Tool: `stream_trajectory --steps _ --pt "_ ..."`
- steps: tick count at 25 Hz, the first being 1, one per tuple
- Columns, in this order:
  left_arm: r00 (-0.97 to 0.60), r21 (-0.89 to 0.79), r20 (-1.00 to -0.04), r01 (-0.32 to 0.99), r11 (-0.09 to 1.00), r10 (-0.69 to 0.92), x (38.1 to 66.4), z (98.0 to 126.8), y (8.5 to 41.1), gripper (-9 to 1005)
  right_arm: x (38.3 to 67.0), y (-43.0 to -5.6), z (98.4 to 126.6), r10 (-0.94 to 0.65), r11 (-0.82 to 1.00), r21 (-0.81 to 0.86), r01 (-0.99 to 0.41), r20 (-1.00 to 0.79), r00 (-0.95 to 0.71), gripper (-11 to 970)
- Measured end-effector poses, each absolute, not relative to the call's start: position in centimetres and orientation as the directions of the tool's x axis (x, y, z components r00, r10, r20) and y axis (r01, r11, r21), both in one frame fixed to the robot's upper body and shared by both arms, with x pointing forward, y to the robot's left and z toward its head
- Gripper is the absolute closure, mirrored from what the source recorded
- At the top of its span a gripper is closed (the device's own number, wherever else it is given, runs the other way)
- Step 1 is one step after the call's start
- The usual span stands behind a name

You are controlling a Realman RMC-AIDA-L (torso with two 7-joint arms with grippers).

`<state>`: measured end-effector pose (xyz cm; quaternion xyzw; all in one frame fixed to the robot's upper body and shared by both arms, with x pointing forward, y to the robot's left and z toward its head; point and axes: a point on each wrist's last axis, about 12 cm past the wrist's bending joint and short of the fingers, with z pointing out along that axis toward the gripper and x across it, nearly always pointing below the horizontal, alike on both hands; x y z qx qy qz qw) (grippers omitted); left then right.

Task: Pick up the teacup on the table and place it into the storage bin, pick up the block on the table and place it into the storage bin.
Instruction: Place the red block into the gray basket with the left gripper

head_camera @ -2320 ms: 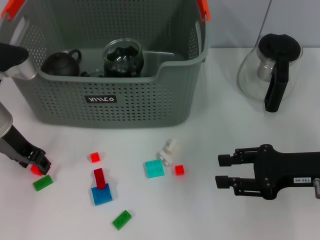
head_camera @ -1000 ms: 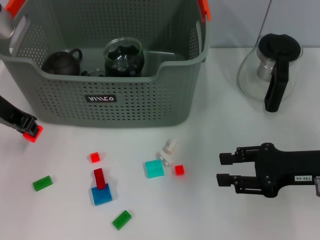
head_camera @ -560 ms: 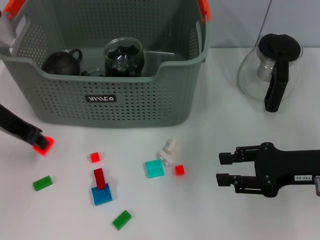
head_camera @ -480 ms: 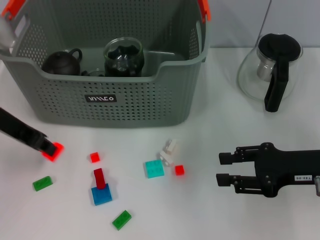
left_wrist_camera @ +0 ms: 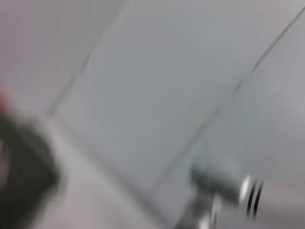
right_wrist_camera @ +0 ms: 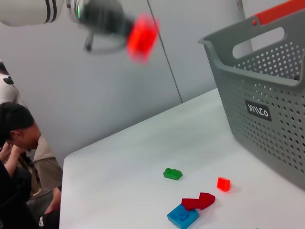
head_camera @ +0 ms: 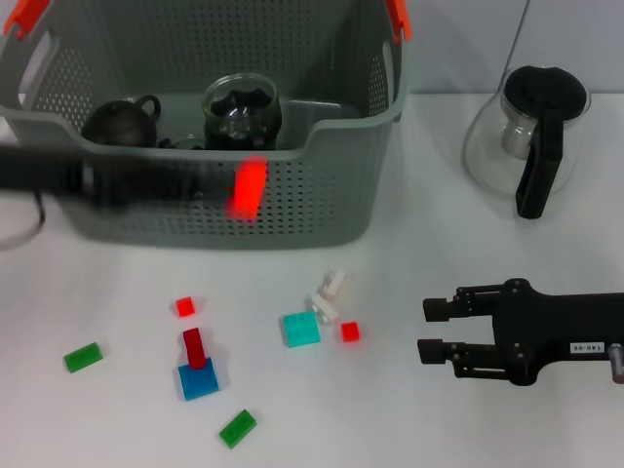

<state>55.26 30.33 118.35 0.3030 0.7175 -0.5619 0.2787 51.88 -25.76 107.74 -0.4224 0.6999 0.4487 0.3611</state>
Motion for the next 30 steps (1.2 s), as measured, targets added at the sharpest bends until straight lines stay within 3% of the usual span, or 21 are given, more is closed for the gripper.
stream_trajectory --steps 2,5,13,18,30 --pt "-0.611 -0.603 -0.791 0.783 0.151 0.008 56.0 119.9 30.2 764 51.9 -25.7 107.8 -0.267 0.237 0.323 -0.916 -0.885 -0.381 381" --pt "-0.565 -0.566 -0.822 0.797 0.21 -0.072 58.0 122.2 29.8 760 51.8 -25.6 107.8 -0.264 0.236 0.325 -0.916 -0.886 -0.382 381" --pt "-0.581 -0.325 -0.777 0.701 0.635 0.244 63.8 126.7 26.0 750 51.8 -25.6 107.7 -0.26 0.235 0.328 -0.915 -0.886 -0.384 381" --pt "-0.6 -0.12 -0.686 0.651 0.749 0.411 65.9 125.9 22.5 744 51.9 -25.3 107.7 -0.26 0.233 0.322 -0.918 -0.889 -0.378 381" --pt "-0.596 -0.019 -0.655 0.627 0.779 0.464 66.5 123.9 20.5 728 52.0 -25.2 107.8 -0.261 0.232 0.32 -0.918 -0.889 -0.376 381"
